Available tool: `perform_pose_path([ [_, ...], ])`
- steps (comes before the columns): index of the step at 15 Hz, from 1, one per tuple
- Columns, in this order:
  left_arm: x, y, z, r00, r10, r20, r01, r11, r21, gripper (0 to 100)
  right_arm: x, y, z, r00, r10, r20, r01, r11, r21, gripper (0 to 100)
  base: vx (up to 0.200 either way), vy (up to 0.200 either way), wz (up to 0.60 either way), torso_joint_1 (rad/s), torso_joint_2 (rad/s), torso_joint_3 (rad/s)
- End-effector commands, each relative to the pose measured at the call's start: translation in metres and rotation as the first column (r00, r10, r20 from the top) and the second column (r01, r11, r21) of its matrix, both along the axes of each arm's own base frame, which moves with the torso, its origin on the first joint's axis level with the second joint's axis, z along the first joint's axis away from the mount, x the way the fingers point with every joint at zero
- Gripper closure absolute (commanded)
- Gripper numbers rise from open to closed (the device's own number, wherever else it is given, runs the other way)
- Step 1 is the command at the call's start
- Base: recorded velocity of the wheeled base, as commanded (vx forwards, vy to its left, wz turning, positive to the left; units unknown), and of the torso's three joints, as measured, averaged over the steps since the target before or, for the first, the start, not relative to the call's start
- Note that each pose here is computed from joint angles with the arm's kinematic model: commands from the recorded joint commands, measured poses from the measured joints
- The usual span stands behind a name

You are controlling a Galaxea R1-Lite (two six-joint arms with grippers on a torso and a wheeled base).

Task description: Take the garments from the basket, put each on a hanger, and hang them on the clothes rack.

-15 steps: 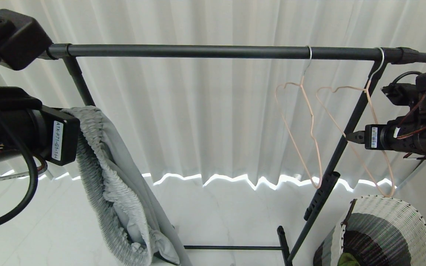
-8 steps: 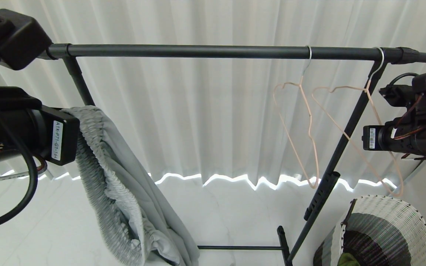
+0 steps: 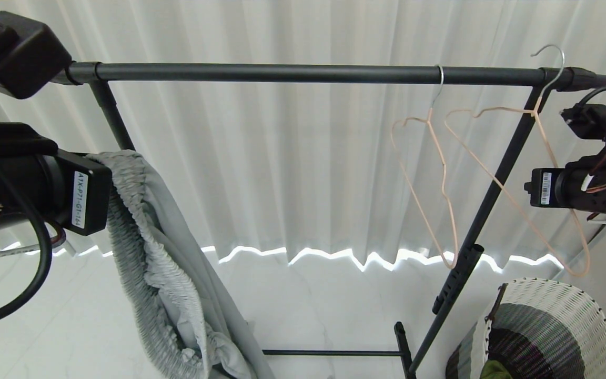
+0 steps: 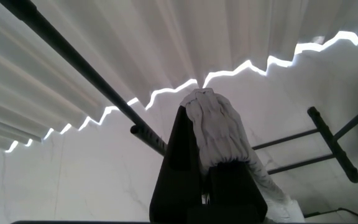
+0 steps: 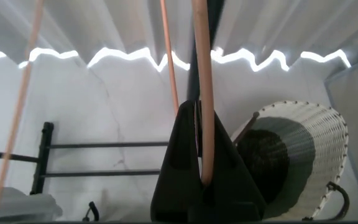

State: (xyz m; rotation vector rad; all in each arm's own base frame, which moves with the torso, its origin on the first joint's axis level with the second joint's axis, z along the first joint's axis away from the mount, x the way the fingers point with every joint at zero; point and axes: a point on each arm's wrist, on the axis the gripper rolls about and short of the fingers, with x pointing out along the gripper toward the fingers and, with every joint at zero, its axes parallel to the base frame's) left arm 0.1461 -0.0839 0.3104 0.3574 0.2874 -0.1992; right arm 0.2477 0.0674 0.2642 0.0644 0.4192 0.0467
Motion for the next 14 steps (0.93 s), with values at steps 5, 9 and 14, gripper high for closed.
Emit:
perform_pose_path([
  [5,0.000,0.000,0.000,1.000,0.003,0.003,-0.003,1.000,0.001,100,-0.049,-0.002,0.012,0.997,0.053,0.064,-0.054,0.998,0.013,100,0.000,0.000,0.00,0.000,0.00,0.000],
  [9,0.000,0.000,0.000,1.000,0.002,0.003,-0.002,1.000,0.003,100,-0.076,-0.011,-0.001,0.997,0.063,0.049,-0.063,0.998,-0.002,100,-0.150,0.000,0.00,0.002,0.00,0.001],
  [14,0.000,0.001,0.000,1.000,0.004,0.002,-0.004,1.000,0.004,100,-0.093,-0.017,-0.012,0.996,0.077,0.037,-0.076,0.997,-0.024,100,-0.200,0.000,0.00,-0.001,0.00,0.004],
])
